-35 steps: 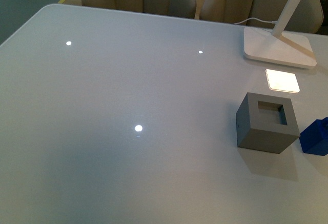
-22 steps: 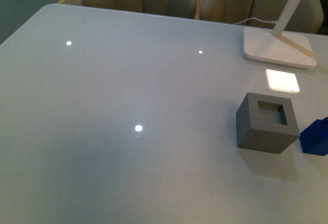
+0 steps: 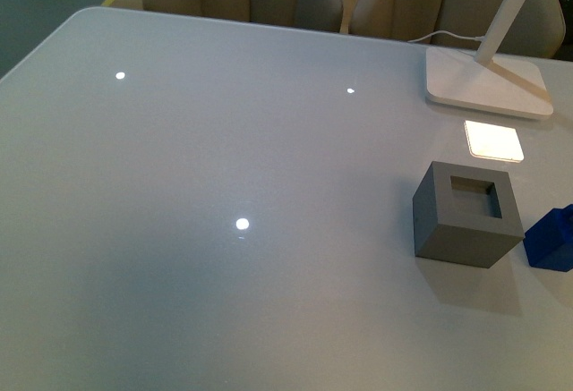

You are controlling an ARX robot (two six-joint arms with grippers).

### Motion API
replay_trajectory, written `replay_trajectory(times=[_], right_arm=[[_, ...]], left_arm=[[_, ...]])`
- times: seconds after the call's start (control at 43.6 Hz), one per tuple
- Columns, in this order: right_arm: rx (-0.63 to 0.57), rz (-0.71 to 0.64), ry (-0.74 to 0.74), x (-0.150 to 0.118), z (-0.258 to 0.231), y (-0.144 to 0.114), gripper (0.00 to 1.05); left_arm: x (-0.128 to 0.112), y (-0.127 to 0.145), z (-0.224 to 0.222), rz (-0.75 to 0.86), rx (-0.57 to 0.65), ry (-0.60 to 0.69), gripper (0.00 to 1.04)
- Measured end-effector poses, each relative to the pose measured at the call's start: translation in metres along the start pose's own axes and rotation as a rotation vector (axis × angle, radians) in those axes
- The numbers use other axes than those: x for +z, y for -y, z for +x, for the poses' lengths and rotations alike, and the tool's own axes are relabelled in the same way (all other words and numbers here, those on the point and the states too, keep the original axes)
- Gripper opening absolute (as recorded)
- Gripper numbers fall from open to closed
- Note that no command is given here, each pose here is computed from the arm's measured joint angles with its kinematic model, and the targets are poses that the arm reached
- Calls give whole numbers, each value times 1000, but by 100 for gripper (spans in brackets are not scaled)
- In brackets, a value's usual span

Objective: Insert blue part into gray base

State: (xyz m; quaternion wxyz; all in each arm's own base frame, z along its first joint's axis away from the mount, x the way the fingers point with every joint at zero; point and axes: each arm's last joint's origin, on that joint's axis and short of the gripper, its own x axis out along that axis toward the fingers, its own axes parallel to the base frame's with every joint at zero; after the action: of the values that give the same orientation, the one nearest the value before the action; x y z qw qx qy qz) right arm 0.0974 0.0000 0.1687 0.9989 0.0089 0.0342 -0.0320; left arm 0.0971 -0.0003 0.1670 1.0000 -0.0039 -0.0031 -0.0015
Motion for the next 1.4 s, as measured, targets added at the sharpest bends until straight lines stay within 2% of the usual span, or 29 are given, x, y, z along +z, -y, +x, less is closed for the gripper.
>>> replay_trajectory(times=[0.023,0.046,0.138,0.275,0.436,0.55,0.734,1.009,1.398], right_arm=[[-27,2,-74,0,1,-1,96],[-105,-6,-166,1,3,-2,96],[-154,-12,-274,8,17,-4,96],[-114,12,-331,26,55,0,96],[-66,33,-514,31,113,23,96],[-26,87,-765,9,173,48,96],[-5,103,-932,-21,217,54,96],[-6,71,-1073,-64,244,45,96],[-48,62,-1153,-95,262,52,96]], left_arm=[[0,0,0,0,0,0,97],[0,0,0,0,2,0,97],[0,0,0,0,0,0,97],[0,0,0,0,-1,0,97],[0,0,0,0,0,0,97],[0,0,0,0,0,0,97],[0,0,0,0,0,0,97],[0,0,0,0,0,0,97],[0,0,0,0,0,0,97]])
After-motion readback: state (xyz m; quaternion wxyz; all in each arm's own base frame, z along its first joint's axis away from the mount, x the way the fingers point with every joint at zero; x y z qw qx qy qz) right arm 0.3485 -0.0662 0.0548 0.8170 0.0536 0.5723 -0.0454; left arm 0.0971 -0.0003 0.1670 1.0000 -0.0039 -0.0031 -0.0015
